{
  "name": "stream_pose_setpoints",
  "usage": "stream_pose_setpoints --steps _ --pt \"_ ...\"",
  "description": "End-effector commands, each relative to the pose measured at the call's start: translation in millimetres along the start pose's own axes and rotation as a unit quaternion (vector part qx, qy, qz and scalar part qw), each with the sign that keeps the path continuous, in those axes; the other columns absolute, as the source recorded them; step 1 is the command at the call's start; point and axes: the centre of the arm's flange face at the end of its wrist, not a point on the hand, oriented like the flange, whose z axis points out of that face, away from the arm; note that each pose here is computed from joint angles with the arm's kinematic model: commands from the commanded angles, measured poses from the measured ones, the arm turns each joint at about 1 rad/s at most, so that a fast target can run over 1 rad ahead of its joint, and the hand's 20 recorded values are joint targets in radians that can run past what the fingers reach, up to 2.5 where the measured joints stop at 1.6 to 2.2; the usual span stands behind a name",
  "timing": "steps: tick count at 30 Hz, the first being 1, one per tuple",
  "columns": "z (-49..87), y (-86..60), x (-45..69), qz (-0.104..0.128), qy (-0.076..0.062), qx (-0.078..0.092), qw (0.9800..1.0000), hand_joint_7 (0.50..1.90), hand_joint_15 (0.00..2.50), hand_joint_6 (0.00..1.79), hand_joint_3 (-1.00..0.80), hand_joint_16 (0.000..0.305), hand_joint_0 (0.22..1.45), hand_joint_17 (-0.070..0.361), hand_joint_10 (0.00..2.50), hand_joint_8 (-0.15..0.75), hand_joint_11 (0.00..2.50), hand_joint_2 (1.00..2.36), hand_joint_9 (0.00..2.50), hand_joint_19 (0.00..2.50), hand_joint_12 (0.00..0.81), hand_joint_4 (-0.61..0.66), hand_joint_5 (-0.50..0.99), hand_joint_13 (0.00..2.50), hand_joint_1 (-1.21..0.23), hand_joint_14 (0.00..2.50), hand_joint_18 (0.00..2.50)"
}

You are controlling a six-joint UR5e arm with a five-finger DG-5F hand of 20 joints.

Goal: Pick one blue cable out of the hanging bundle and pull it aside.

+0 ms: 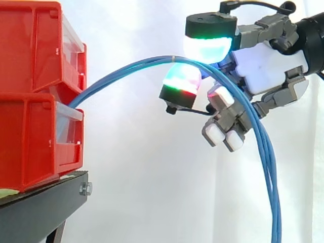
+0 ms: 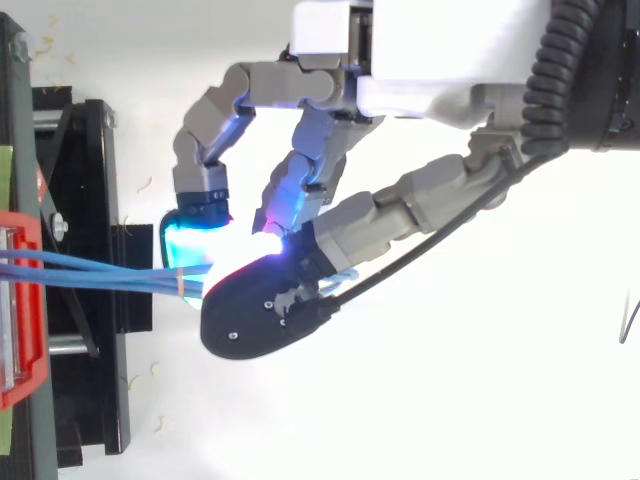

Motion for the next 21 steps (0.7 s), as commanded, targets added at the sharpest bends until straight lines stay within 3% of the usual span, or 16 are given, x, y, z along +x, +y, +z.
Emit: stream_pose_setpoints --steps 1,2,4,10,21 --pt "-1.8 0.9 -0.5 -0.001 0.001 0.004 1.0 0.92 0.5 0.91 -0.13 0.048 0.7 0.108 0.02 0.22 0.53 1.02 1.1 0.61 0.355 -0.09 -0.08 0.72 -0.96 0.02 0.62" --pt "-2.2 0.4 -0.4 -0.001 0.001 0.006 1.0 1.0 0.5 0.9 -0.15 0.048 0.72 0.107 0.03 0.22 0.54 1.02 1.1 0.61 0.352 -0.1 -0.08 0.72 -0.97 0.02 0.62" --pt "-3.1 0.3 -0.5 -0.001 0.001 0.009 1.0 0.98 0.5 0.93 -0.33 0.047 0.79 0.105 0.02 0.21 0.53 1.01 1.12 0.61 0.343 -0.14 -0.08 0.74 -0.98 0.02 0.62" --pt "-3.3 2.7 -0.1 -0.002 0.0 0.006 1.0 1.1 0.49 0.93 -0.5 0.045 0.83 0.101 0.02 0.206 0.53 1.0 1.15 0.6 0.336 -0.18 -0.07 0.76 -0.99 0.02 0.64" --pt "-2.7 0.0 -0.4 -0.002 0.001 0.008 1.0 1.03 0.5 0.93 -0.5 0.044 0.76 0.099 0.02 0.207 0.53 1.0 1.23 0.59 0.34 -0.17 -0.05 0.81 -1.0 0.02 0.69"
